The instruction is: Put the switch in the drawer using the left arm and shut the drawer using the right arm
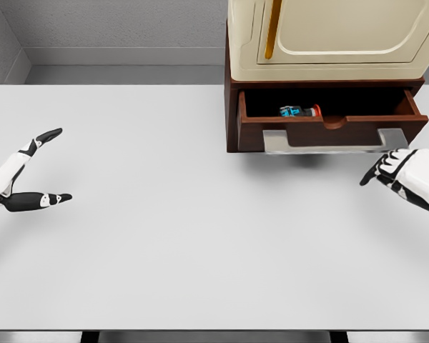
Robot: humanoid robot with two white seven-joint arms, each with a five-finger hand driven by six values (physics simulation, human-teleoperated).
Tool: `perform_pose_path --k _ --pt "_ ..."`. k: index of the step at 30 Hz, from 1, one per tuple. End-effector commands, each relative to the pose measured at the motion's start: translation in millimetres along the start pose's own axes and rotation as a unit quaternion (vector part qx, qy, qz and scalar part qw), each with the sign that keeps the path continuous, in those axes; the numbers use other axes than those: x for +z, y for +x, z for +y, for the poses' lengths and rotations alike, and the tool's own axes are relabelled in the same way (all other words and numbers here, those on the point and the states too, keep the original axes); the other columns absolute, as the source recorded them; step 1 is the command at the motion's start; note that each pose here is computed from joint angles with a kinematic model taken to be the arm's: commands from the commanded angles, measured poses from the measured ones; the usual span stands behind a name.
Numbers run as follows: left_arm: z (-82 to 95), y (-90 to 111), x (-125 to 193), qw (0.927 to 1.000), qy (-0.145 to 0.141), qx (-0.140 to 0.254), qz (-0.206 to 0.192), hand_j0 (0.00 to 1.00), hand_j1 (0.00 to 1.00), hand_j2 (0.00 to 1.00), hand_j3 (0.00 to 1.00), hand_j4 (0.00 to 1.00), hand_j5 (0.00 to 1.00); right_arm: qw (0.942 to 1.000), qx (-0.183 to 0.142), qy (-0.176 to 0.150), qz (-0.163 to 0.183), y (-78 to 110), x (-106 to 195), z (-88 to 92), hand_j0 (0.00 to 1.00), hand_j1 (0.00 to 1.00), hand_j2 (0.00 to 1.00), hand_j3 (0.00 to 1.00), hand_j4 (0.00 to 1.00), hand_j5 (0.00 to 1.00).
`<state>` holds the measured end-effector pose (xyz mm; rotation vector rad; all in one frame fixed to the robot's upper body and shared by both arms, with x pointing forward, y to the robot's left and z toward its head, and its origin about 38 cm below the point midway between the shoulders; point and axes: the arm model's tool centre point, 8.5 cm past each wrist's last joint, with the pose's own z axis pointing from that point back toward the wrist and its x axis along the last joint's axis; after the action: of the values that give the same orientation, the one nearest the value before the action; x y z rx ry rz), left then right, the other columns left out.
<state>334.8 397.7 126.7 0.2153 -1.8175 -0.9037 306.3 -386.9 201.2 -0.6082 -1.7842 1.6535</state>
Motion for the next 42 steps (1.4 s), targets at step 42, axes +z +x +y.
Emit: perform_pose_path --k 42 --pt "-1.9 3 -1 1.0 0.003 0.004 -0.005 1.0 1.0 1.0 1.0 1.0 1.0 0.9992 -0.021 -0.033 0.01 -29.0 -60 28.9 0.47 0.47 0.47 0.47 0.47 0.47"
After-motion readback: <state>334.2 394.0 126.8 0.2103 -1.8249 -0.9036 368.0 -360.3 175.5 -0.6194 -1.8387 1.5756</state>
